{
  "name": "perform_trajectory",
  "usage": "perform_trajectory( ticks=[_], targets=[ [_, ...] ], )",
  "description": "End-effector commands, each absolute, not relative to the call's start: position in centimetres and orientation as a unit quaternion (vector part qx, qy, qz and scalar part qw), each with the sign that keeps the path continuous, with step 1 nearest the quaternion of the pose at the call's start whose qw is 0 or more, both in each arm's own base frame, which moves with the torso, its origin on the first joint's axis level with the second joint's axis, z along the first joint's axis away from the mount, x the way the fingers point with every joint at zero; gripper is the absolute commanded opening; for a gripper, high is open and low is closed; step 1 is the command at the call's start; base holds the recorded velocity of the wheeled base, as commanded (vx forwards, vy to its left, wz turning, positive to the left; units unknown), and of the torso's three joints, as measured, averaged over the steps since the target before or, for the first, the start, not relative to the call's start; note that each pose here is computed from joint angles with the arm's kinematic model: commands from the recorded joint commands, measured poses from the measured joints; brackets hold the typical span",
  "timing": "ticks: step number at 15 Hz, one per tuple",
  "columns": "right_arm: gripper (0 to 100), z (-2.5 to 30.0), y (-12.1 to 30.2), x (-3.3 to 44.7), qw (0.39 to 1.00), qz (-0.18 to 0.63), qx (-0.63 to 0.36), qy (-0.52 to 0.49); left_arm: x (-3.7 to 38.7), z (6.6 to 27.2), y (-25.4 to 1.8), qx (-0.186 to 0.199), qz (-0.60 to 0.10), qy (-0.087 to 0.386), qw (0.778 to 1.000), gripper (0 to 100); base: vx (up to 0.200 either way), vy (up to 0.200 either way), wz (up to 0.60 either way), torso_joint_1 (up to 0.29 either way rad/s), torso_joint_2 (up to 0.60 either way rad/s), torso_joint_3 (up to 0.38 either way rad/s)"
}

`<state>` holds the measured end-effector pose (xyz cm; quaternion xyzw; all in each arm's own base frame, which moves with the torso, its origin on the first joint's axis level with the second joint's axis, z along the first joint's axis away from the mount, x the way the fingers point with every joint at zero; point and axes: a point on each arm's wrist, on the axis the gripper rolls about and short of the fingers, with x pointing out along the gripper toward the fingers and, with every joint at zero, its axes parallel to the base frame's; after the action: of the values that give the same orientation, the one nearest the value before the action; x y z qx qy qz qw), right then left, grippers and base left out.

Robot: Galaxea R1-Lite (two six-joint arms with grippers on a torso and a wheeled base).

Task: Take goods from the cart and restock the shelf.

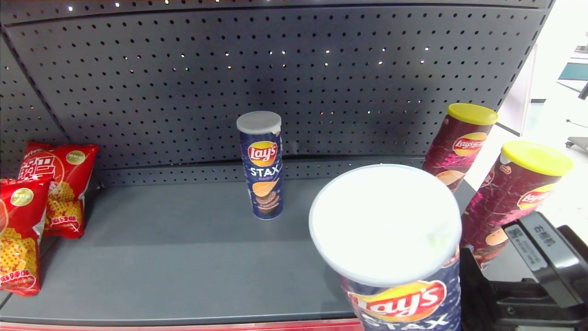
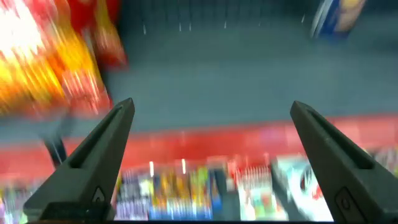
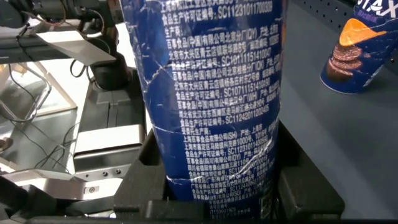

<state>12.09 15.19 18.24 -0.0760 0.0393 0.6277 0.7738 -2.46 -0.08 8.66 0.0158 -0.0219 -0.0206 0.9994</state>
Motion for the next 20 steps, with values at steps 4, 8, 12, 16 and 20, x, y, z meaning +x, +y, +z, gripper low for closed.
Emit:
perform_trajectory(
  ticks=[4,8,12,16,20],
  targets=[
    [0,18.8,15.3,12.2,0.775,0.627,-0.074,0.029,1.1,22.5,-0.4,0.048,-0.128,-0.057,0.989,100,0.000,0.000,0.00,0.000,0.00,0.000],
    [0,19.3,15.7,12.7,0.777,0.625,-0.069,0.024,11.2,24.3,-3.3,0.060,-0.246,0.015,0.967,100,0.000,0.000,0.00,0.000,0.00,0.000],
    [0,20.1,15.8,13.3,0.785,0.616,-0.062,0.016,18.8,21.1,-5.8,0.099,-0.333,0.053,0.936,100,0.000,0.000,0.00,0.000,0.00,0.000],
    [0,20.7,16.0,14.0,0.790,0.610,-0.056,0.011,22.9,17.8,-8.2,0.099,-0.375,0.125,0.913,100,0.000,0.000,0.00,0.000,0.00,0.000],
    [0,20.8,17.0,14.9,0.790,0.611,-0.054,0.013,27.7,15.0,-10.0,0.125,-0.414,0.152,0.889,100,0.000,0.000,0.00,0.000,0.00,0.000]
  ],
)
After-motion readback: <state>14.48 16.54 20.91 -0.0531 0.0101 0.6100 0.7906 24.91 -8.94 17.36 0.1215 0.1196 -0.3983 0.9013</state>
